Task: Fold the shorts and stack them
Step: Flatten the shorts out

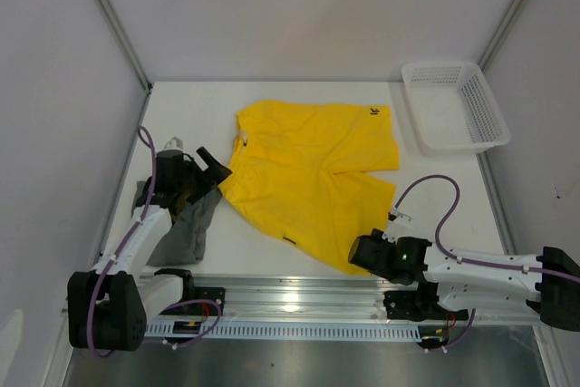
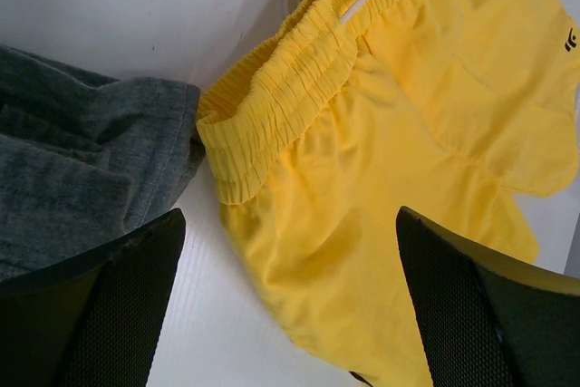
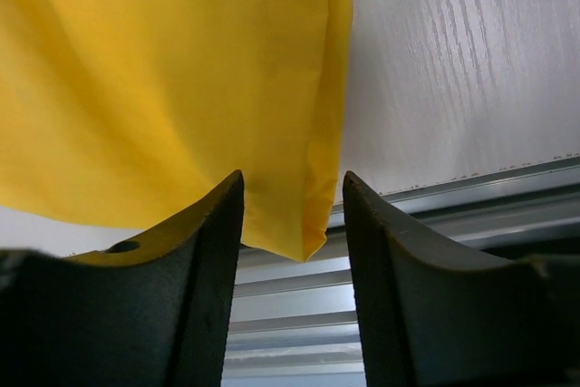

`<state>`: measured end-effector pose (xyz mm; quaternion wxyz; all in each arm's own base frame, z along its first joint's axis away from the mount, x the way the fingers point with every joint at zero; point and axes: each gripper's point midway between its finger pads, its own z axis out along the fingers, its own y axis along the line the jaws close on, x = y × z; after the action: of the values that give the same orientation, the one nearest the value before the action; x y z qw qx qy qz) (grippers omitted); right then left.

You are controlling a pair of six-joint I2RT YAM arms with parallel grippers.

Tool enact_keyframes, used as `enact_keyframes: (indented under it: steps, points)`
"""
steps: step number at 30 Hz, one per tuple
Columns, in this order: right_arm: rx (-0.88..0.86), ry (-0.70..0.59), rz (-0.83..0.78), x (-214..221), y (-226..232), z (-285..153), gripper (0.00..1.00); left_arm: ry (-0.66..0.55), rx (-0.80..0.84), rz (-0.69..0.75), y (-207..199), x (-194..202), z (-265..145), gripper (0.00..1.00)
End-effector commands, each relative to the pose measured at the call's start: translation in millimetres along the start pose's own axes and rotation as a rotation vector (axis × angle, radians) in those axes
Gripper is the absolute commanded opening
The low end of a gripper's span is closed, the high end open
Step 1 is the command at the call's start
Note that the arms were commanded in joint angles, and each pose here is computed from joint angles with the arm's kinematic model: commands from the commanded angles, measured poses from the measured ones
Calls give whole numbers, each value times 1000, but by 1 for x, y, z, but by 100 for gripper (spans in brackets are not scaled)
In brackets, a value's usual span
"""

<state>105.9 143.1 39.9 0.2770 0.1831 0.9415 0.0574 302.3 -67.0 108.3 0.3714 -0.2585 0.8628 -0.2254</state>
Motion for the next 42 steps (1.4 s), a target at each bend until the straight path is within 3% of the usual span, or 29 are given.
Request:
enact_keyframes:
  steps: [1,2,3,4,5,7,25,32,33,34,37,38,42]
  points:
    - [-71,8,62,3,12,1,47,0,30,10,-7,1,-1,99]
    - [-84,21,61,6,13,2,43,2,29,11,-8,1,0,99]
    - [-109,29,67,8,18,2,30,2,27,12,-8,0,0,99]
    - [-115,27,68,7,20,2,22,2,29,12,-9,0,0,99]
    - [-119,20,74,5,22,1,7,-2,27,11,-9,0,2,99]
    - [-119,0,76,-2,23,2,0,6,22,9,-7,2,4,99]
    - [45,-50,261,-133,-17,76,0,96,5,68,-22,25,41,99]
    - [63,-69,223,-182,-16,83,1,128,11,80,-39,26,48,99]
    - [59,-70,220,-185,-14,81,4,125,8,82,-38,25,47,99]
    - [50,-57,212,-182,-13,79,17,124,2,82,-36,26,45,99]
    - [44,-69,197,-180,-18,69,26,112,-12,86,-35,24,35,99]
    - [40,-73,194,-179,-19,66,34,112,-10,86,-35,23,33,99]
    - [52,-90,220,-171,-32,52,41,120,-6,91,-39,23,22,99]
